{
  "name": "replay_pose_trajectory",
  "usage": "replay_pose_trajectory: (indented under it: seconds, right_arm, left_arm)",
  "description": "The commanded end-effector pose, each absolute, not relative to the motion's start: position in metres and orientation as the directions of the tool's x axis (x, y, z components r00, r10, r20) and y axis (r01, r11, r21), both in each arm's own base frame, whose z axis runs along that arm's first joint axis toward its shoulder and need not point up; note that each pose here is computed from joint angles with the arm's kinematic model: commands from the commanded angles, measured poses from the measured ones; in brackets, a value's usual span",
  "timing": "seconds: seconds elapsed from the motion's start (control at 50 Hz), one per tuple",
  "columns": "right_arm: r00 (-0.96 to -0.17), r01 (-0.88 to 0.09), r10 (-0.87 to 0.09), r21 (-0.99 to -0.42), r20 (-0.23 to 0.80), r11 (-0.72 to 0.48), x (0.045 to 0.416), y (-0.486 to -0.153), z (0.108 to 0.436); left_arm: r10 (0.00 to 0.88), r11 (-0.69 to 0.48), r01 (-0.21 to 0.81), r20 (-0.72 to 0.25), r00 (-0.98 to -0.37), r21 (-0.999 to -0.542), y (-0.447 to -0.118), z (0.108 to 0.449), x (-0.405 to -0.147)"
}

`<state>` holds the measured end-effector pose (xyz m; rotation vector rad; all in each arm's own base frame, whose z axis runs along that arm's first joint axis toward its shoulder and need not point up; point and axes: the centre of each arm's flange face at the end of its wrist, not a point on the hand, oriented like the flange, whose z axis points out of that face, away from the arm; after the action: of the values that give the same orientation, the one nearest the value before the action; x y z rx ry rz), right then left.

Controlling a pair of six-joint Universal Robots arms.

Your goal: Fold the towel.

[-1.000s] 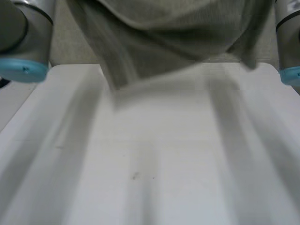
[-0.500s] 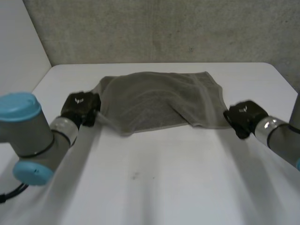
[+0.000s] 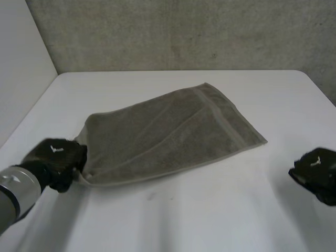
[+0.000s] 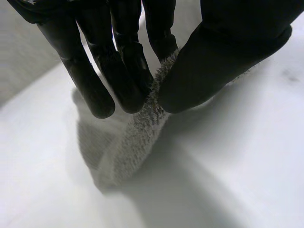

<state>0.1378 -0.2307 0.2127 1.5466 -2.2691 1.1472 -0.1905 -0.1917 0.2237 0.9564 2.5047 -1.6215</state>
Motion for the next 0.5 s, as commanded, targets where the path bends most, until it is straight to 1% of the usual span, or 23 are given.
replay_pose_trajectory:
  seconds: [0.02, 0.04, 0.06, 0.08, 0.1, 0.12, 0.16, 0.18, 0.22, 0.24, 0.26, 0.28, 0.3, 0.32, 0.34, 0.38, 0.4, 0.44, 0.5]
  right_arm:
    - [-0.641, -0.681, -0.588, -0.718, 0.493, 0.141, 0.144, -0.262, 0.22]
    - [-0.693, -0.619, -0.568, -0.771, 0.445, 0.15, 0.148, -0.268, 0.218]
    - [-0.726, -0.558, -0.561, -0.817, 0.397, 0.144, 0.157, -0.274, 0.215]
    - [-0.727, -0.558, -0.561, -0.818, 0.396, 0.144, 0.157, -0.274, 0.215]
    - [-0.741, -0.508, -0.571, -0.851, 0.353, 0.133, 0.17, -0.276, 0.211]
    - [-0.742, -0.507, -0.571, -0.852, 0.353, 0.133, 0.17, -0.276, 0.211]
    - [-0.746, -0.426, -0.604, -0.898, 0.278, 0.112, 0.198, -0.276, 0.205]
    - [-0.746, -0.425, -0.605, -0.898, 0.278, 0.112, 0.198, -0.276, 0.205]
    - [-0.744, -0.369, -0.635, -0.92, 0.209, 0.13, 0.22, -0.272, 0.198]
    - [-0.744, -0.369, -0.635, -0.92, 0.209, 0.13, 0.22, -0.272, 0.198]
    - [-0.743, -0.347, -0.647, -0.925, 0.171, 0.154, 0.229, -0.27, 0.191]
    - [-0.744, -0.324, -0.654, -0.93, 0.136, 0.175, 0.24, -0.27, 0.186]
    - [-0.744, -0.324, -0.654, -0.93, 0.136, 0.175, 0.24, -0.27, 0.186]
    - [-0.739, -0.299, -0.666, -0.935, 0.101, 0.19, 0.254, -0.269, 0.18]
    - [-0.739, -0.299, -0.666, -0.935, 0.101, 0.19, 0.254, -0.269, 0.18]
    - [-0.721, -0.263, -0.692, -0.94, 0.042, 0.218, 0.281, -0.264, 0.167]
    - [-0.721, -0.263, -0.692, -0.94, 0.041, 0.218, 0.281, -0.264, 0.167]
    - [-0.707, -0.258, -0.707, -0.935, 0.01, 0.245, 0.3, -0.261, 0.153]
    - [-0.699, -0.263, -0.715, -0.932, 0.006, 0.249, 0.309, -0.26, 0.146]
  left_arm:
    - [0.43, 0.139, 0.45, -0.356, -0.83, -0.882, -0.209, 0.245, -0.196]
    - [0.428, 0.111, 0.438, -0.354, -0.831, -0.892, -0.211, 0.25, -0.2]
    - [0.435, 0.087, 0.424, -0.348, -0.83, -0.902, -0.211, 0.256, -0.205]
    - [0.435, 0.087, 0.424, -0.348, -0.83, -0.902, -0.211, 0.256, -0.205]
    - [0.443, 0.063, 0.405, -0.338, -0.83, -0.912, -0.21, 0.263, -0.211]
    - [0.443, 0.062, 0.405, -0.338, -0.83, -0.912, -0.21, 0.263, -0.211]
    - [0.461, 0.02, 0.356, -0.307, -0.832, -0.934, -0.209, 0.278, -0.224]
    - [0.461, 0.02, 0.356, -0.307, -0.832, -0.934, -0.209, 0.278, -0.224]
    - [0.474, -0.027, 0.303, -0.279, -0.835, -0.953, -0.206, 0.296, -0.235]
    - [0.474, -0.028, 0.303, -0.279, -0.835, -0.953, -0.206, 0.296, -0.235]
    - [0.47, -0.05, 0.278, -0.268, -0.841, -0.959, -0.207, 0.306, -0.237]
    - [0.47, -0.05, 0.278, -0.268, -0.841, -0.959, -0.207, 0.306, -0.237]
    - [0.468, -0.074, 0.255, -0.26, -0.844, -0.964, -0.206, 0.315, -0.239]
    - [0.465, -0.095, 0.239, -0.255, -0.848, -0.966, -0.206, 0.323, -0.24]
    - [0.465, -0.095, 0.239, -0.255, -0.848, -0.966, -0.206, 0.323, -0.24]
    - [0.458, -0.128, 0.212, -0.247, -0.854, -0.969, -0.206, 0.336, -0.241]
    - [0.458, -0.128, 0.212, -0.247, -0.854, -0.969, -0.206, 0.336, -0.241]
    - [0.453, -0.162, 0.182, -0.237, -0.86, -0.97, -0.204, 0.349, -0.241]
    - [0.45, -0.174, 0.17, -0.232, -0.862, -0.97, -0.204, 0.354, -0.241]
